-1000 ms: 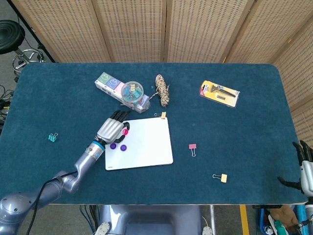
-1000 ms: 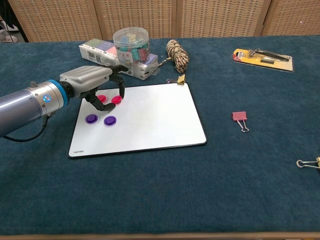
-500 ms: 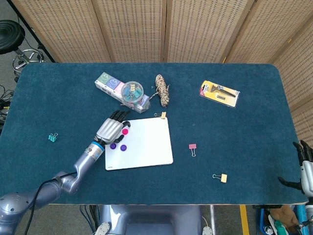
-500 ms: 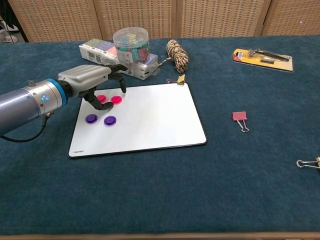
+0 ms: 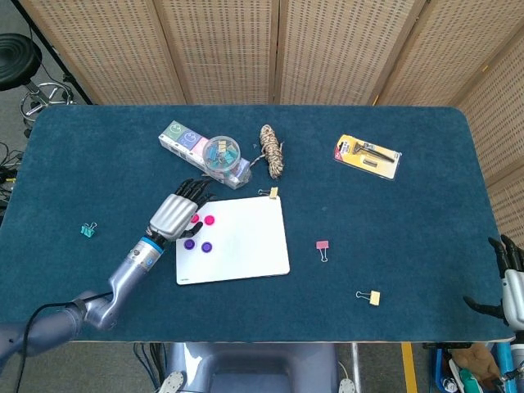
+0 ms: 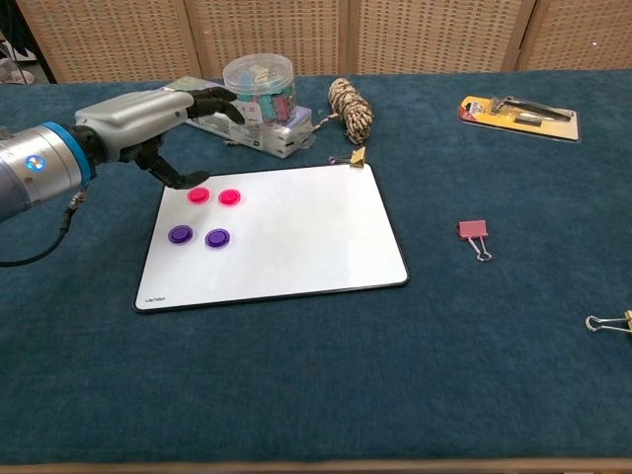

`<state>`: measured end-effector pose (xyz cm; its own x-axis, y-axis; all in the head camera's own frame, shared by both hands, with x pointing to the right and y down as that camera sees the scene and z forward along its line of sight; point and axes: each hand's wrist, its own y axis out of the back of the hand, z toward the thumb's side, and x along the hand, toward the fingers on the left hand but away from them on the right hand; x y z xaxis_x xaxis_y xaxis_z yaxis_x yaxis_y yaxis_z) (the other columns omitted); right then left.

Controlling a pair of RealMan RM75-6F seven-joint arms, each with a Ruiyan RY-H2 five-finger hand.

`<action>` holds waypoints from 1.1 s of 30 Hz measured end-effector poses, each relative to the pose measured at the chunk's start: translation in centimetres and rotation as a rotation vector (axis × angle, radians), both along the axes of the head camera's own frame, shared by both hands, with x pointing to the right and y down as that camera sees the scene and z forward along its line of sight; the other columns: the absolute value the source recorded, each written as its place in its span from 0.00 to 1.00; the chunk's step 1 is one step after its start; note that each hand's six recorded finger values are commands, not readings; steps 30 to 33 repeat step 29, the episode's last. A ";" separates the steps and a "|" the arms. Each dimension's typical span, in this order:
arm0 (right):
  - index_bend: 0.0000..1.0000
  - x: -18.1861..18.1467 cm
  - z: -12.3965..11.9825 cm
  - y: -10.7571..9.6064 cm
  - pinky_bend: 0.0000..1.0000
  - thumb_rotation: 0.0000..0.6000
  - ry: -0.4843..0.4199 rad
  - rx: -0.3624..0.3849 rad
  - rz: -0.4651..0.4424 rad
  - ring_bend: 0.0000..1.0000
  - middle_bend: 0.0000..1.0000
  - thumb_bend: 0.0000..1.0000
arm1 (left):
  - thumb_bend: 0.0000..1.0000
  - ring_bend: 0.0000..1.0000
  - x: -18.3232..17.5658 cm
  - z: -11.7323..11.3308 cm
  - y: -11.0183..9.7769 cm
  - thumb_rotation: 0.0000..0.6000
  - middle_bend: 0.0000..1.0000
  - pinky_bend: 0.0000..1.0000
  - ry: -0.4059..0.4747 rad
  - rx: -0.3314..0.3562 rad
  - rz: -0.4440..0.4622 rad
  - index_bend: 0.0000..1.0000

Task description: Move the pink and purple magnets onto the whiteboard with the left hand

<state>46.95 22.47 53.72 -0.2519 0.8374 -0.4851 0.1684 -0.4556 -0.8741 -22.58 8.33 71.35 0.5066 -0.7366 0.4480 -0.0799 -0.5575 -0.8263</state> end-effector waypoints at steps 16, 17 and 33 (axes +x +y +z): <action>0.00 -1.8 -0.2 0.0 0.00 1.00 -0.015 0.020 -0.085 0.00 0.00 0.00 | 0.35 0.00 -16.1 -10.8 4.3 1.00 0.00 0.00 -0.008 0.152 -0.303 0.00; 0.00 -2.0 -0.3 0.0 0.00 1.00 -0.021 0.028 -0.096 0.00 0.00 0.00 | 0.35 0.00 -17.2 -11.4 5.0 1.00 0.00 0.00 -0.023 0.156 -0.325 0.00; 0.00 -2.7 -1.1 0.3 0.00 1.00 0.031 0.079 -0.166 0.00 0.00 0.00 | 0.35 0.00 -25.3 -14.7 11.7 1.00 0.00 0.00 -0.188 0.148 -0.568 0.00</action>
